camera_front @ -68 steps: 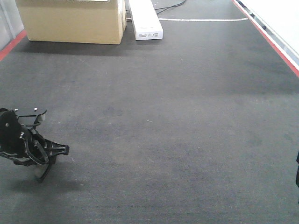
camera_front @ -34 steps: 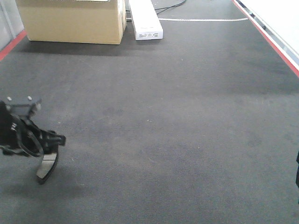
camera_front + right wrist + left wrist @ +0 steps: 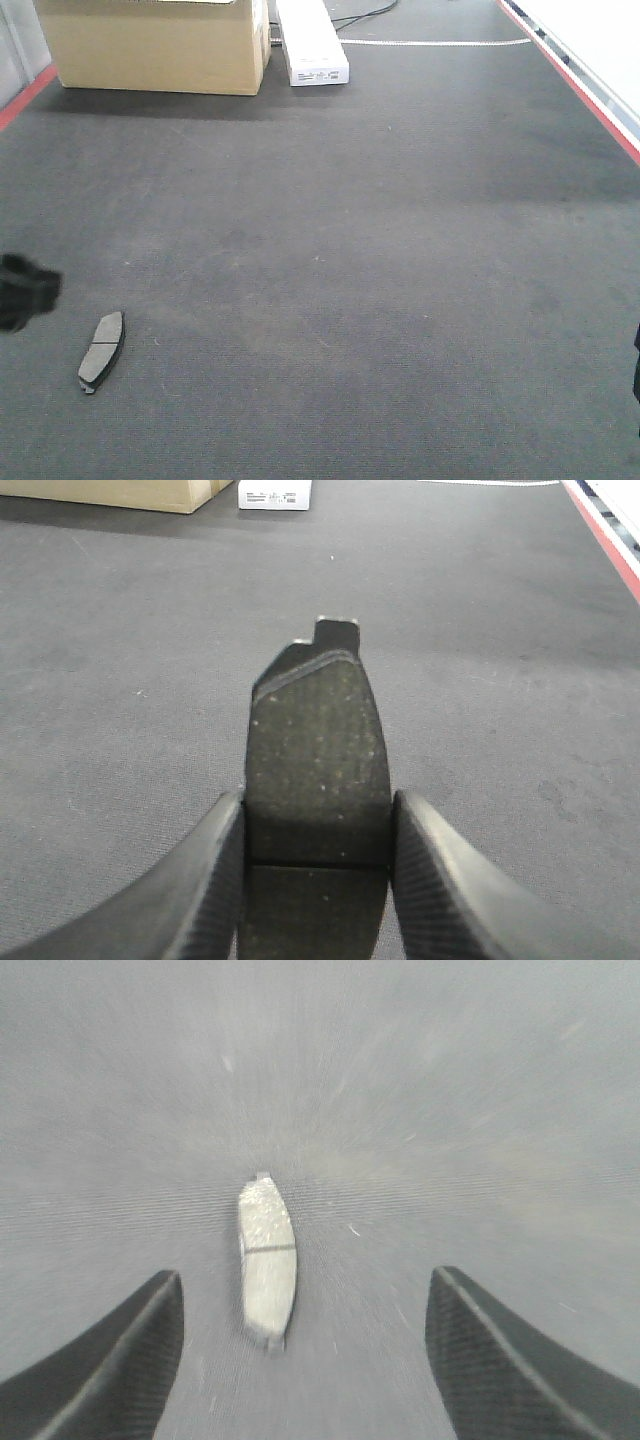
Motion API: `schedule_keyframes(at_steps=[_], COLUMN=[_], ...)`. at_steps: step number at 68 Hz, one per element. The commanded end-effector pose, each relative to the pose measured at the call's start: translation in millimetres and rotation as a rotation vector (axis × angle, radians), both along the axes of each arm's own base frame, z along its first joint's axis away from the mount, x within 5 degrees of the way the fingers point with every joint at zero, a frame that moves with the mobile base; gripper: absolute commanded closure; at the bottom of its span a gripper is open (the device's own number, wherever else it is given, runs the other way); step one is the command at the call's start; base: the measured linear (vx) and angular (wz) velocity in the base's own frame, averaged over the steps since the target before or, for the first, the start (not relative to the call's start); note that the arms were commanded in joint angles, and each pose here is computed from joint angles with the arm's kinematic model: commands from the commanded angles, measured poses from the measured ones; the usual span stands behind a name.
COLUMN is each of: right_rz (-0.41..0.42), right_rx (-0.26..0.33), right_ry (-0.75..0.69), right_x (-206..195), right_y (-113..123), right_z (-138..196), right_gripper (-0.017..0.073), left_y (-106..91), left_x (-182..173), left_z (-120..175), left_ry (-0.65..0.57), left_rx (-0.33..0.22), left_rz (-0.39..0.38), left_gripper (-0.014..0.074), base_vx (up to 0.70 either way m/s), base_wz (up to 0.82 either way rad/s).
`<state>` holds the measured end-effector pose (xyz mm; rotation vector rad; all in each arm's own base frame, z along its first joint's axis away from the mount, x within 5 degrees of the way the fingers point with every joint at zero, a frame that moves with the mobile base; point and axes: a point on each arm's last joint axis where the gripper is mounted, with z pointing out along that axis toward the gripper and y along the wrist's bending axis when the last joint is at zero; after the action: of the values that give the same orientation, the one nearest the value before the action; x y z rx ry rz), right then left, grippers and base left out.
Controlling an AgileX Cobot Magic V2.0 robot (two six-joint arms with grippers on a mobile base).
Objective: Move and align brake pads A on conveyor
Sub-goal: 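Lower the left gripper and release its brake pad onto the belt, then lower the right gripper and release its brake pad beside the first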
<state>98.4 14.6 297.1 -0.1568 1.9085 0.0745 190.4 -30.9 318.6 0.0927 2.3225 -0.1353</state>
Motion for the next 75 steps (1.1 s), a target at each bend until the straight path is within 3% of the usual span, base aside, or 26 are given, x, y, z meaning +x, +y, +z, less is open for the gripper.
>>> schedule_keyframes(at_steps=[1, 23, 36, 75], right_rz=[0.014, 0.014, 0.014, 0.014], right_rx=[0.009, 0.009, 0.009, 0.009], right_ry=[-0.126, -0.126, -0.126, -0.127], right_x=[2.2, 2.2, 2.2, 2.3], right_y=[1.2, 1.2, 1.2, 1.2], right_z=[18.2, 18.2, 18.2, 18.3], right_gripper=[0.0566, 0.0566, 0.0566, 0.0566], left_y=[3.3, 17.2, 22.2, 23.6], left_x=[-28.2, -113.7, -144.9, -154.3], left_z=[17.5, -1.1, -14.2, -31.0], left_ry=[-0.182, -0.437, -0.553, -0.532], left_rx=[-0.026, -0.026, -0.043, -0.045], left_rz=[-0.009, -0.031, -0.029, -0.029], left_gripper=[0.0092, 0.0092, 0.0092, 0.0092], base_vx=[0.0, 0.0, 0.0, 0.0], base_wz=[0.0, 0.0, 0.0, 0.0])
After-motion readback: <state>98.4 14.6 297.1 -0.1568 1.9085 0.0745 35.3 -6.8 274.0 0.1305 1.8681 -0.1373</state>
